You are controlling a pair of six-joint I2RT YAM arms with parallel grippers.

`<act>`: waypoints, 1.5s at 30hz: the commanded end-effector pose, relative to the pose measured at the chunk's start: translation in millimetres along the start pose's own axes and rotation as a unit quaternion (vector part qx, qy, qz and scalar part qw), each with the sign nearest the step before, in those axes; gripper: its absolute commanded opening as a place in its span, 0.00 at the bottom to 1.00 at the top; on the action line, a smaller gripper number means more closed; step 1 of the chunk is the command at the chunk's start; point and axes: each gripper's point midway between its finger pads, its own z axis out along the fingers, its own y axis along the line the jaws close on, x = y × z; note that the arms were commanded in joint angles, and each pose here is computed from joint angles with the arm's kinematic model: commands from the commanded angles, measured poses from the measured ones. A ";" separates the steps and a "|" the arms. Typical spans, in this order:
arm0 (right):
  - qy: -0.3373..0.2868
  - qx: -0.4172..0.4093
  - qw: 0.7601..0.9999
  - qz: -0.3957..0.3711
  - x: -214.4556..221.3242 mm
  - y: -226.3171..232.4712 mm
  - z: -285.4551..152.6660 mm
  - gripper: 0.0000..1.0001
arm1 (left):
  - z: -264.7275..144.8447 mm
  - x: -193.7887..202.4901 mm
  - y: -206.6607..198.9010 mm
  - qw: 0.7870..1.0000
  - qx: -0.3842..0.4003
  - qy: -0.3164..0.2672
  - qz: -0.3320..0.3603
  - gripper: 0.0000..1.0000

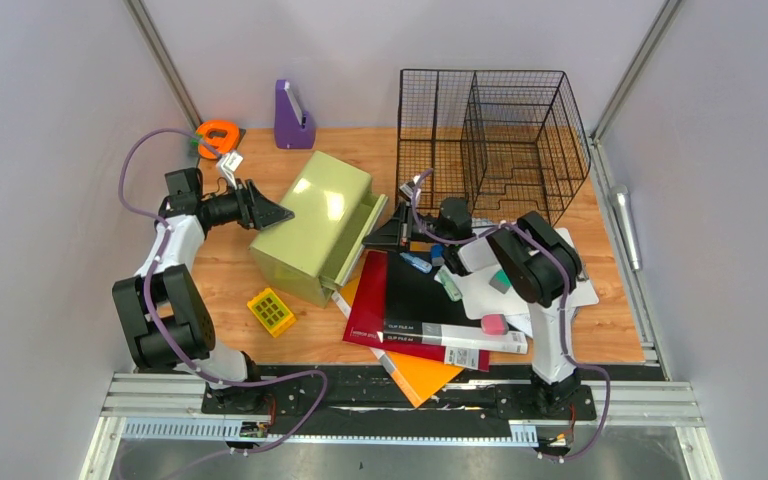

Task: Organize the desk
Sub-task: Open the drawer in the storage box.

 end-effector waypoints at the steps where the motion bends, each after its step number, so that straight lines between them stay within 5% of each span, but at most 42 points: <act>1: -0.011 -0.067 0.982 -0.177 -12.6 73.1 -15.2 0.00 | -8.9 65.0 44.5 0.985 -0.113 0.076 -0.107 0.00; 10: 0.027 -0.012 0.978 -0.207 10.4 54.7 -30.6 0.04 | -22.9 32.2 43.4 0.985 -0.147 0.063 -0.056 0.00; 15: 0.039 0.034 0.973 -0.223 7.6 38.9 -43.2 0.47 | -32.0 11.5 43.7 0.982 -0.175 0.067 -0.030 0.13; 20: 0.060 0.093 0.957 -0.268 3.9 28.7 -58.4 0.88 | -43.4 -8.2 36.7 0.978 -0.199 0.068 0.004 0.43; 31: 0.091 0.214 0.880 -0.414 -11.5 35.8 -109.0 0.93 | -80.8 -63.1 15.2 0.948 -0.303 0.025 0.096 0.93; 36: 0.062 0.256 0.861 -0.434 -30.0 45.0 -138.0 0.96 | -65.7 -78.1 -30.6 0.934 -0.302 0.045 0.185 1.00; 45: 0.033 0.324 0.836 -0.442 -46.2 42.5 -193.4 0.98 | 20.7 -55.9 -101.2 0.881 -0.268 0.141 0.362 1.00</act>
